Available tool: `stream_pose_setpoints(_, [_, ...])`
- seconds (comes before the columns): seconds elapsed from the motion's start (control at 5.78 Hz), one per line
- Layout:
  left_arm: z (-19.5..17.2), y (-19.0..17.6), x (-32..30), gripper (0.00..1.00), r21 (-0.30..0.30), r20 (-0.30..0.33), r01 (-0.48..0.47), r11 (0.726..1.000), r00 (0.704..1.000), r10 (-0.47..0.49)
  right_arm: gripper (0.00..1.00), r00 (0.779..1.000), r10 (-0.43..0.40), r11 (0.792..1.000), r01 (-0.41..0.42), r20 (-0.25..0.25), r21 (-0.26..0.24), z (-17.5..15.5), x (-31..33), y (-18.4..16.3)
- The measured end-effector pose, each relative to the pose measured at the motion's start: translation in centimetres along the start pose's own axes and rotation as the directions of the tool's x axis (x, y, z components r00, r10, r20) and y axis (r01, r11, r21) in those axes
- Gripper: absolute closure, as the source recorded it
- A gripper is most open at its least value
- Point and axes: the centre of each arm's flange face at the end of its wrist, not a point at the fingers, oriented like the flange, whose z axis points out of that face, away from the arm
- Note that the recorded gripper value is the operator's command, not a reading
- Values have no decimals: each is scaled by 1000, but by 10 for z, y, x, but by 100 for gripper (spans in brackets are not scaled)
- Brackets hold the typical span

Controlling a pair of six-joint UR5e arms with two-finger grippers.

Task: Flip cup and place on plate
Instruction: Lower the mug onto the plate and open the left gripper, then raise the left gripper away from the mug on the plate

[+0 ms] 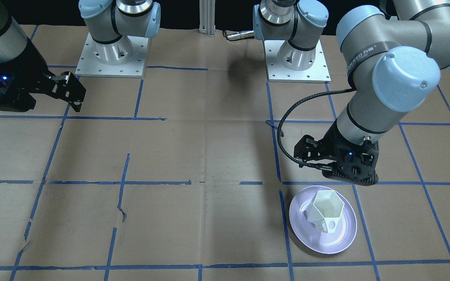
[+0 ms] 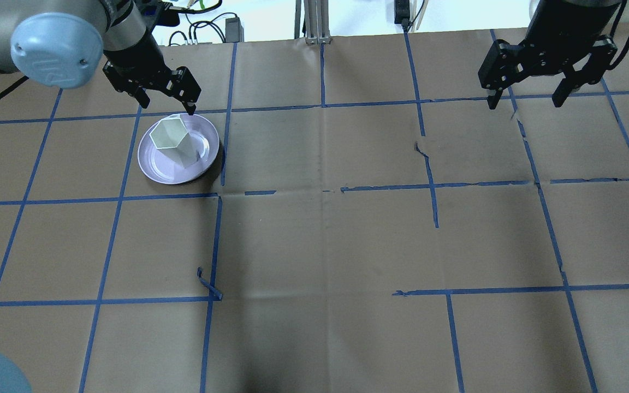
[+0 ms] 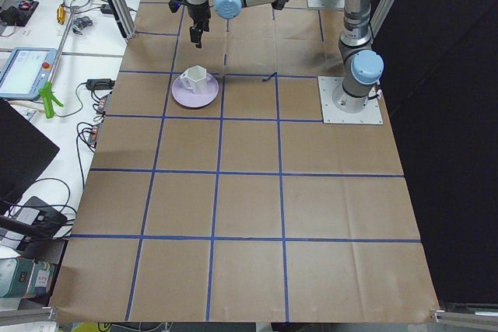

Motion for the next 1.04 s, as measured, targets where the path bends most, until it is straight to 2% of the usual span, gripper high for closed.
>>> stream_pose_setpoints(0.35, [-52, 47, 25, 2, -30, -4, 52, 998, 999, -52, 0, 1000, 0, 1000, 0, 0, 0, 0, 0, 0])
stream_pose_setpoints(0.69, [-63, 81, 41, 2, -27, -1, 132, 991, 991, -132, 0, 1000, 0, 1000, 0, 0, 0, 0, 0, 0])
stream_pose_setpoints(1.04, [-62, 87, 56, 2, -11, 8, 133, 991, 991, -133, 0, 1000, 0, 1000, 0, 0, 0, 0, 0, 0])
